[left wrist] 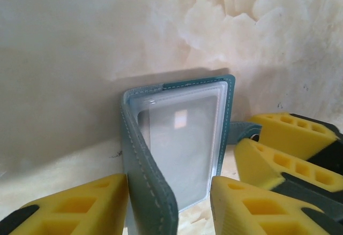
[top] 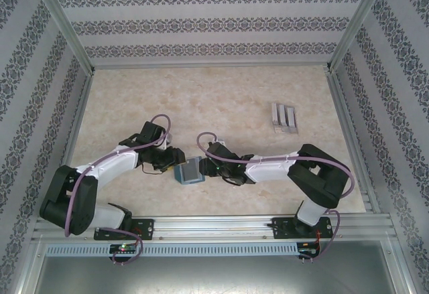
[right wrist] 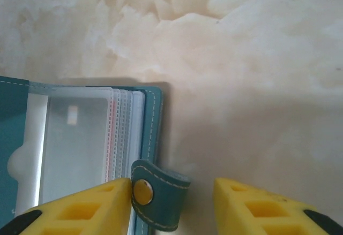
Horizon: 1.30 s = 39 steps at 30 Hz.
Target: Put the credit cards into the card holder
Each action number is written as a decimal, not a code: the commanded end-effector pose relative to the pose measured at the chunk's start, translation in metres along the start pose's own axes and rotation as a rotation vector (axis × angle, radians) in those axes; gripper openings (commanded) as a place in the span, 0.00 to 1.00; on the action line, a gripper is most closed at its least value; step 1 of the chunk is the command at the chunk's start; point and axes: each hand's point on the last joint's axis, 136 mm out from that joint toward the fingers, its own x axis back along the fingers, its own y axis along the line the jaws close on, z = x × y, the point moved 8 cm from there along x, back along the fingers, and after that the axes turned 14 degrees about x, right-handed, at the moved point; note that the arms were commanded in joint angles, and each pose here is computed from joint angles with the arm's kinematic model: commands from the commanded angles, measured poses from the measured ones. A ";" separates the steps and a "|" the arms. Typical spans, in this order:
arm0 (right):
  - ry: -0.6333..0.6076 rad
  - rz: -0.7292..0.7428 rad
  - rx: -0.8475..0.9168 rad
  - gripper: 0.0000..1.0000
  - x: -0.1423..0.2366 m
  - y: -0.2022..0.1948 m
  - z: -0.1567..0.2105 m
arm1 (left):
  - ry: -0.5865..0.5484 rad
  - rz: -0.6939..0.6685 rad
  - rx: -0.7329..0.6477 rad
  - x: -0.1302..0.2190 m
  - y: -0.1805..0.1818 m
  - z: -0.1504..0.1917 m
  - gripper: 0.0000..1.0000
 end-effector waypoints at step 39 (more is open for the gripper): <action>-0.130 0.210 0.316 0.54 0.009 0.001 -0.004 | -0.022 -0.059 -0.127 -0.010 -0.035 -0.003 0.46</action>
